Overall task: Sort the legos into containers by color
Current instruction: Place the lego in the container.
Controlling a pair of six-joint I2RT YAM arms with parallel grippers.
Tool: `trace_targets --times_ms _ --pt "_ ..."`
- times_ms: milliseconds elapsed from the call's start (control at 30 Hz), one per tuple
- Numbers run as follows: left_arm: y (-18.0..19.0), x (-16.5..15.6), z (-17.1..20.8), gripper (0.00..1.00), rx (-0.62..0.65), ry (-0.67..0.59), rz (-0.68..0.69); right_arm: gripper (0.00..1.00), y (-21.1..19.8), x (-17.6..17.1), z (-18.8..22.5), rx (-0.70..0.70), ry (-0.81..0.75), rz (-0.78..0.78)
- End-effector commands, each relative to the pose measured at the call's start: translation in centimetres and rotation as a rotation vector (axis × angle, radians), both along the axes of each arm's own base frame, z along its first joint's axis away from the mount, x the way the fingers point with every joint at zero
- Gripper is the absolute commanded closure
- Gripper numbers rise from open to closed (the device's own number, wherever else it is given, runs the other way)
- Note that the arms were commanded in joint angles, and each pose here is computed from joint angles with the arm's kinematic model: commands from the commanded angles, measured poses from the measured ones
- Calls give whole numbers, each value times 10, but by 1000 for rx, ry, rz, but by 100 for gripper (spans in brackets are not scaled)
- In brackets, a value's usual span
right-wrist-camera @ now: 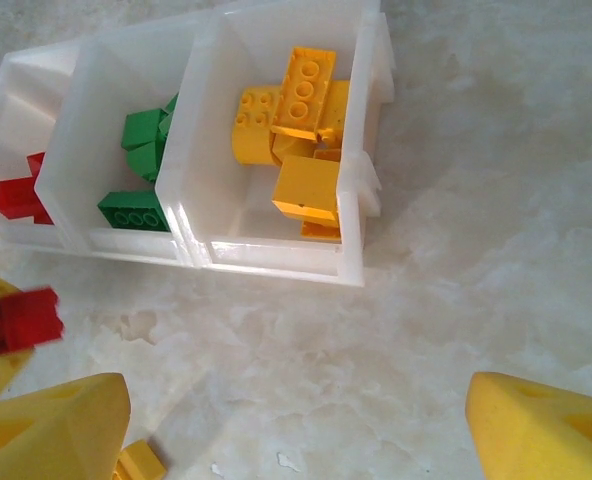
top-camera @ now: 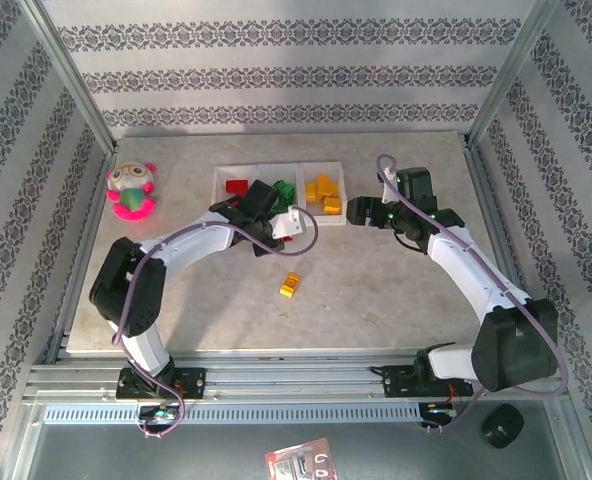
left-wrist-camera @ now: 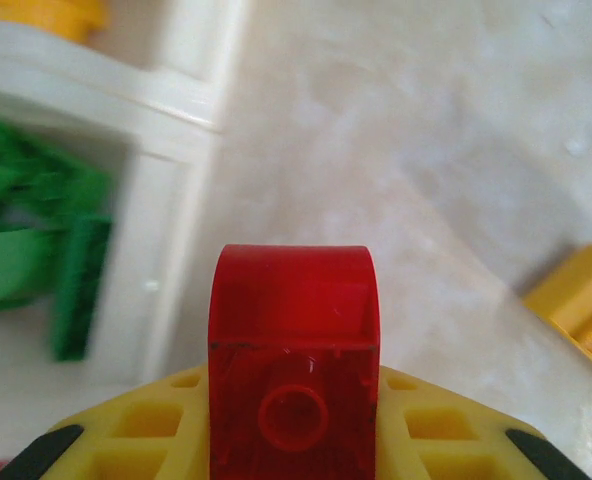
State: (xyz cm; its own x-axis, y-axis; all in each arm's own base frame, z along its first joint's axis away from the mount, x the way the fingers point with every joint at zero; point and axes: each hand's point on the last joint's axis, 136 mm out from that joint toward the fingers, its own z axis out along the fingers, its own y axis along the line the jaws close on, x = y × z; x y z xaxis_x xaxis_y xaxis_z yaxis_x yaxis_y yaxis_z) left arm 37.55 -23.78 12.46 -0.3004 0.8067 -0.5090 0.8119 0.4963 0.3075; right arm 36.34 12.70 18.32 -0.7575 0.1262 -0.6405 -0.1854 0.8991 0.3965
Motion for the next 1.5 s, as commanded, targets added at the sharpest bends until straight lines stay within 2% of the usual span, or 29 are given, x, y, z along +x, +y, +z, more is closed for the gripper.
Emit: trace_targets --times_ms 0,67,267,433,600,767,900,933,1067,1100,1300,1467 --pt "27 31 31 80 -115 -107 392 13 5 3 7 36 -30 1" --pt "42 40 40 81 -155 -124 524 13 5 2 7 36 -31 -1" --pt "75 67 49 80 -245 -107 796 12 6 -1 5 48 -27 -1" --pt "107 92 42 80 -342 -27 1058 12 4 -4 6 45 -32 -7" --pt "124 117 22 80 -369 91 1191 12 2 -7 7 42 -38 -12" --pt "125 136 3 79 -285 138 1155 12 0 -10 7 37 -45 -21" --pt "124 146 2 74 -268 145 1117 12 -2 -12 8 33 -47 -25" --pt "124 148 3 71 -268 141 1105 12 -2 -12 8 32 -48 -27" --pt "119 152 14 36 -280 108 1040 11 -1 -11 11 31 -57 -25" --pt "119 152 18 29 -282 97 1025 11 -1 -11 12 28 -57 -24" --pt "108 141 48 0 -361 49 894 11 14 -17 7 -21 -28 31" --pt "82 114 83 1 -468 0 635 10 41 -29 -2 -66 18 91"
